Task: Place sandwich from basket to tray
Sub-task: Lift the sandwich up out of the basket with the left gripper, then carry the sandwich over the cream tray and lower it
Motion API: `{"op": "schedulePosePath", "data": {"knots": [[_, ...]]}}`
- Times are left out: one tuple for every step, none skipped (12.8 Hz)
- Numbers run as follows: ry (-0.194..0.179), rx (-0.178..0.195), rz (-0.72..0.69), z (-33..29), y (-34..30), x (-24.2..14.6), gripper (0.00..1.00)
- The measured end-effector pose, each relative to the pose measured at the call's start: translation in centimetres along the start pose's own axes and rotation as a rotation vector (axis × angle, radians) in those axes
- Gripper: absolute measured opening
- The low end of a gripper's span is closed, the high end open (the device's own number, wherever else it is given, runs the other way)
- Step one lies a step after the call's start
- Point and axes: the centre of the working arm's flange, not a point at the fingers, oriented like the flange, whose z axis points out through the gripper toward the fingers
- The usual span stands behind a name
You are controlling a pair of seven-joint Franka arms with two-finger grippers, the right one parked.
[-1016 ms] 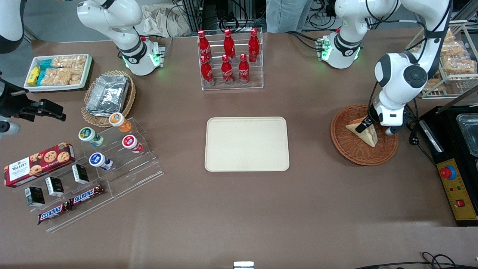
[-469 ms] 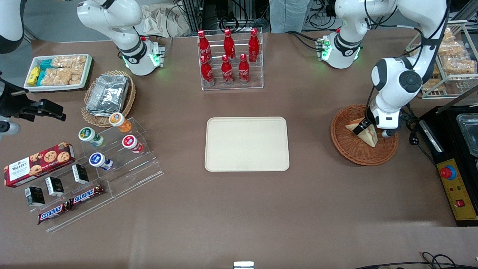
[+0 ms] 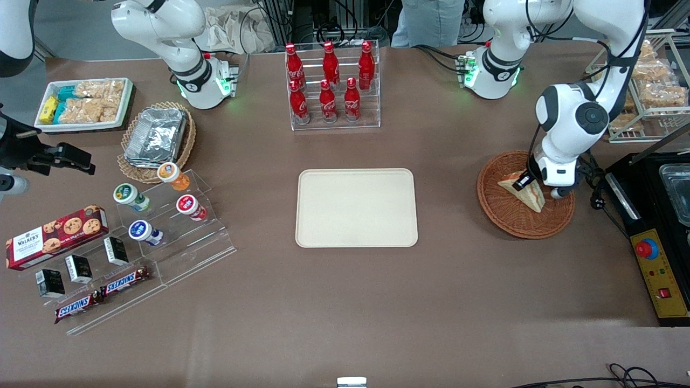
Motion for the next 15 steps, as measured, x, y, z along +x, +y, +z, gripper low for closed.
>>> {"op": "schedulePosePath", "data": {"knots": [[0.004,-0.004,0.000,-0.1,0.1,0.1,0.30],[0.014,-0.011,0.000,-0.5,0.2,0.2,0.26],[0.025,-0.020,0.001,-1.1,0.4,0.3,0.26],[0.037,-0.028,0.007,-2.0,0.6,0.4,0.26],[0.043,-0.028,0.024,-3.3,0.9,0.4,0.26],[0.043,-0.019,0.053,-4.9,1.1,0.4,0.26],[0.042,-0.010,0.086,-7.0,1.3,0.3,0.26],[0.039,0.002,0.128,-9.0,1.5,0.1,0.25],[0.030,0.017,0.183,-10.7,1.8,-0.1,0.22],[0.013,0.037,0.248,-11.9,2.2,-0.6,0.22],[-0.005,0.056,0.321,-13.0,2.9,-1.1,0.22],[-0.016,0.070,0.385,-14.1,4.0,-1.8,0.22],[-0.019,0.081,0.435,-15.4,5.6,-2.6,0.22],[-0.019,0.091,0.474,-16.8,7.3,-3.7,0.22],[-0.023,0.101,0.508,-18.2,8.9,-4.8,0.22]]}}
